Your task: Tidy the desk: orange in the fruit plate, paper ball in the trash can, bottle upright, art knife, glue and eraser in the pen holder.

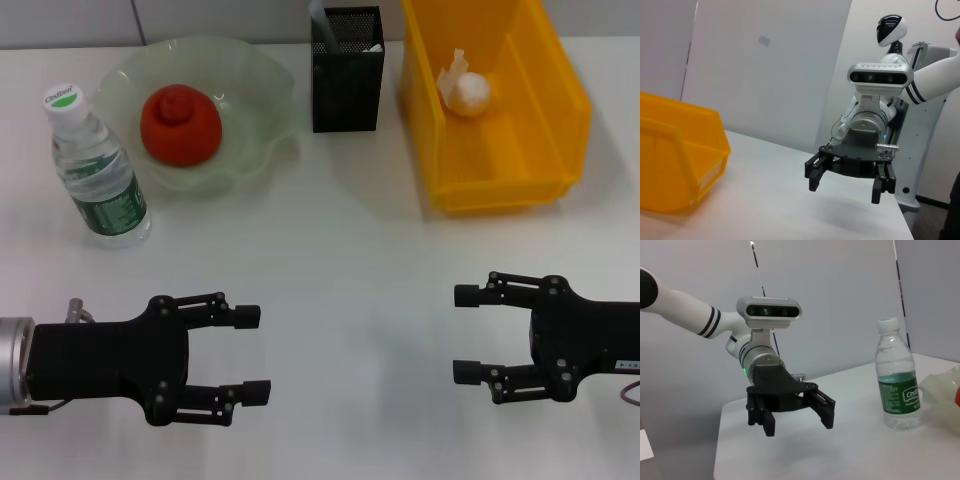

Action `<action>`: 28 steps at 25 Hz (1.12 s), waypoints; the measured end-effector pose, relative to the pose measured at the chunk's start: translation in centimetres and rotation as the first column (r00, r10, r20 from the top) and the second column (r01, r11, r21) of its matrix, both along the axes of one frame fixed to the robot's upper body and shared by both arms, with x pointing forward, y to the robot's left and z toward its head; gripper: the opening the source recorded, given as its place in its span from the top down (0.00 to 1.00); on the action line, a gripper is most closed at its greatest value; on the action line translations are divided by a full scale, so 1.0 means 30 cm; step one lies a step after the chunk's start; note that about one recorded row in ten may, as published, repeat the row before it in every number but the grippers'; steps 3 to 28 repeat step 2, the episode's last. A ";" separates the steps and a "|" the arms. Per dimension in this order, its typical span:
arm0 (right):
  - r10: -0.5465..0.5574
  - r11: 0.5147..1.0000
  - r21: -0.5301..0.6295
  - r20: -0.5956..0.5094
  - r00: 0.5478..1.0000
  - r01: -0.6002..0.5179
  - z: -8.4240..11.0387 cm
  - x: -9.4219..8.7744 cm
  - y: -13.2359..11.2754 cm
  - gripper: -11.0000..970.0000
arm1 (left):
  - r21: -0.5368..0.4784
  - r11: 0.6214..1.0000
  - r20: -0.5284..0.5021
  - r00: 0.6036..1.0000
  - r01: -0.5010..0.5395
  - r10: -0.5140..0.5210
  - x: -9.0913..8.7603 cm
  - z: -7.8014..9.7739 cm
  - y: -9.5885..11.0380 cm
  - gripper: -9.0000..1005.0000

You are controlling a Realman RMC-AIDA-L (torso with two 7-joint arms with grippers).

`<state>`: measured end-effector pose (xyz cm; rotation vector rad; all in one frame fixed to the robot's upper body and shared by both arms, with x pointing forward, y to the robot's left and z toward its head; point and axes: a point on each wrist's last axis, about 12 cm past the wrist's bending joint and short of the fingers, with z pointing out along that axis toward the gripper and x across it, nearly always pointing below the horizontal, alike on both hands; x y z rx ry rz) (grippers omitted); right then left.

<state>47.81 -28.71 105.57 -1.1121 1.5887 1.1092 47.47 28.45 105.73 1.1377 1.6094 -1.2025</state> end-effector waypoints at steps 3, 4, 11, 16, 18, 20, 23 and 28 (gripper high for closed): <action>0.002 1.000 -0.001 0.002 1.000 -0.002 0.001 0.000 0.000 0.15 | 0.000 1.000 -0.001 1.000 -0.001 0.001 -0.001 0.000 0.000 0.18; 0.002 1.000 -0.001 0.002 1.000 -0.002 0.001 0.000 0.000 0.15 | 0.000 1.000 -0.001 1.000 -0.001 0.001 -0.001 0.000 0.000 0.18; 0.002 1.000 -0.001 0.002 1.000 -0.002 0.001 0.000 0.000 0.15 | 0.000 1.000 -0.001 1.000 -0.001 0.001 -0.001 0.000 0.000 0.18; 0.002 1.000 -0.001 0.002 1.000 -0.002 0.001 0.000 0.000 0.15 | 0.000 1.000 -0.001 1.000 -0.001 0.001 -0.001 0.000 0.000 0.18; 0.002 1.000 -0.001 0.002 1.000 -0.002 0.001 0.000 0.000 0.15 | 0.000 1.000 -0.001 1.000 -0.001 0.001 -0.001 0.000 0.000 0.18; 0.002 1.000 -0.001 0.002 1.000 -0.002 0.001 0.000 0.000 0.15 | 0.000 1.000 -0.001 1.000 -0.001 0.001 -0.001 0.000 0.000 0.18; 0.002 1.000 -0.001 0.002 1.000 -0.002 0.001 0.000 0.000 0.15 | 0.000 1.000 -0.001 1.000 -0.001 0.001 -0.001 0.000 0.000 0.18; 0.002 1.000 -0.001 0.002 1.000 -0.002 0.001 0.000 0.000 0.15 | 0.000 1.000 -0.001 1.000 -0.001 0.001 -0.001 0.000 0.000 0.18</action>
